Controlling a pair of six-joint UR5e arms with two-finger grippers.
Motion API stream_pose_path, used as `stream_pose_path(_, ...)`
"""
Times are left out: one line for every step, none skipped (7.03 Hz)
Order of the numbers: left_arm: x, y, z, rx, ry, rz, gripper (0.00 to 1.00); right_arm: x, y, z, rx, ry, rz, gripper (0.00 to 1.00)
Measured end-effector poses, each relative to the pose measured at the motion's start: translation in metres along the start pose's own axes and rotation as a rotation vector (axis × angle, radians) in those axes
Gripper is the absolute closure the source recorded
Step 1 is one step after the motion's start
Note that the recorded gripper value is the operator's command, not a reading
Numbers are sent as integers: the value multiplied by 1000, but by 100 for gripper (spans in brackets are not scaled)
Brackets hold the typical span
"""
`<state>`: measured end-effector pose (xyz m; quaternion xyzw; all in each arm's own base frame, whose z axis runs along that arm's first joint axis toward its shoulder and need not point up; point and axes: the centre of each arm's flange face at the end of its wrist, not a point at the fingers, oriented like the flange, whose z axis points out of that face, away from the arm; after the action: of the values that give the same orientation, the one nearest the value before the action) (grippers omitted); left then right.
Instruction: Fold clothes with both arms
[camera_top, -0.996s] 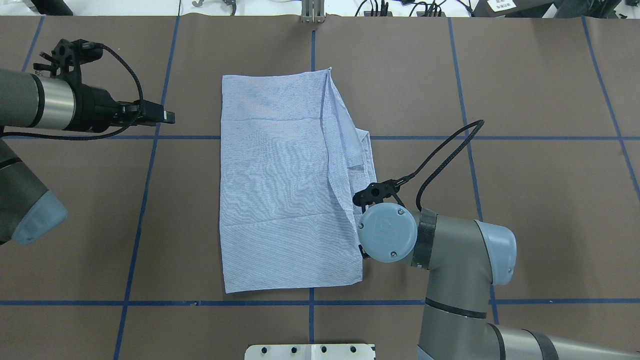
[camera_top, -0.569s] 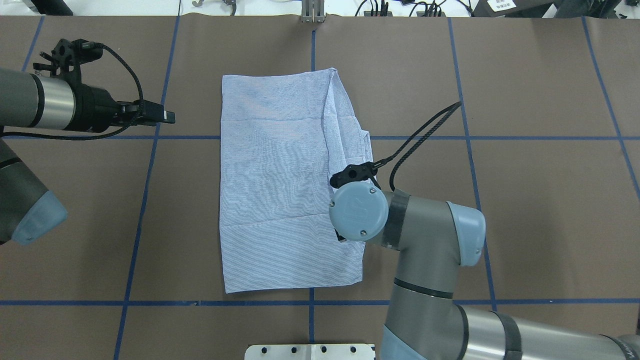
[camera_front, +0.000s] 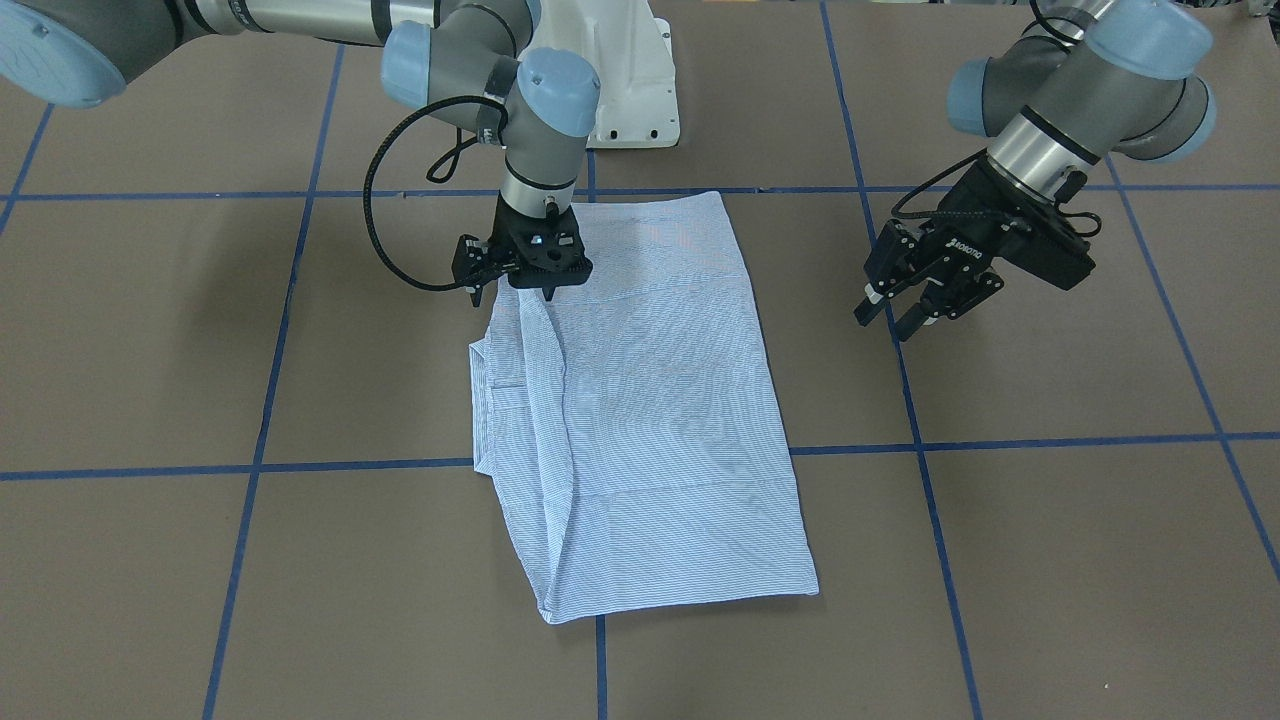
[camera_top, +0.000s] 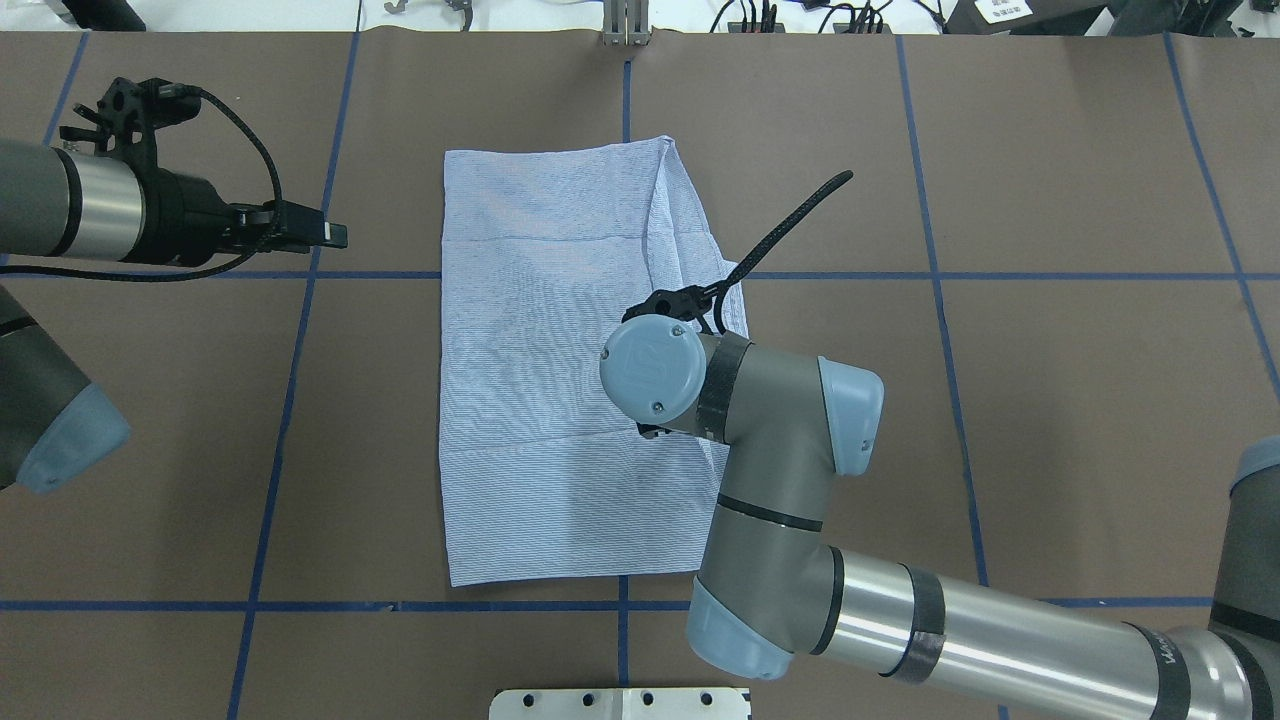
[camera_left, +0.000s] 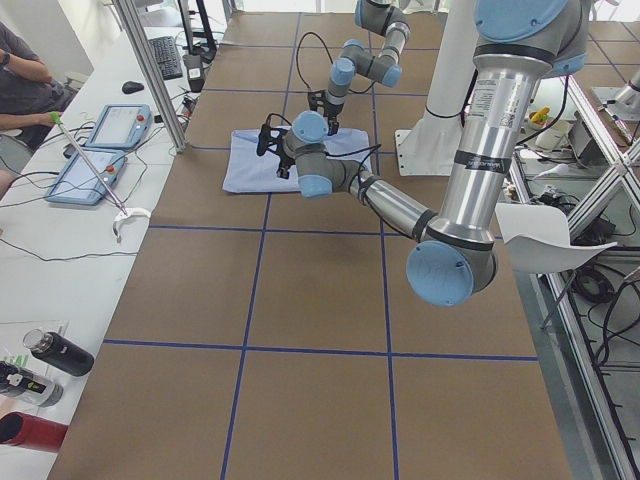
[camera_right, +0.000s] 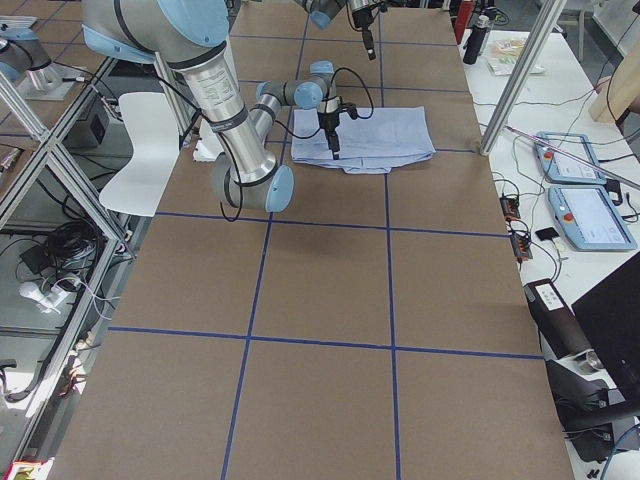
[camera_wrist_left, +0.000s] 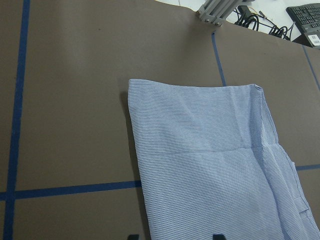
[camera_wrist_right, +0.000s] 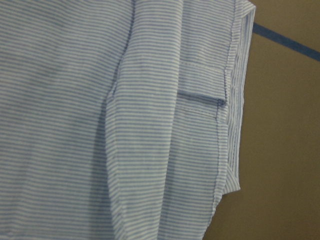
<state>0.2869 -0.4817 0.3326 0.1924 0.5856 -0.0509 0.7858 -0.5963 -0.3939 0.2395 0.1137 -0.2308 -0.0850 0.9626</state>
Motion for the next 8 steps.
stream_pose_path(1, 2, -3, -5, 4, 1, 42, 10, -11, 9, -6, 17, -1, 0)
stream_pose_path(0, 4, -5, -8, 6, 1, 42, 27, -24, 15, -15, 27, -4, 0)
stream_pose_path(0, 5, -6, -10, 5, 1, 42, 48, -35, 21, -28, 33, -10, 0)
stream_pose_path(-1, 5, -7, -10, 6, 1, 42, 68, -40, 25, -41, 35, -16, 0)
stream_pose_path(0, 6, -8, -10, 6, 1, 42, 82, -40, 24, -44, 29, -12, 0)
stream_pose_path(0, 6, -8, -10, 7, 1, 42, 89, -38, 11, -33, 5, 23, 0)
stream_pose_path(0, 6, -8, -10, 7, 2, 42, 89, -34, -4, -25, -28, 110, 0)
stream_pose_path(1, 6, -9, -9, 8, 2, 42, 83, -26, -18, -26, -64, 243, 0)
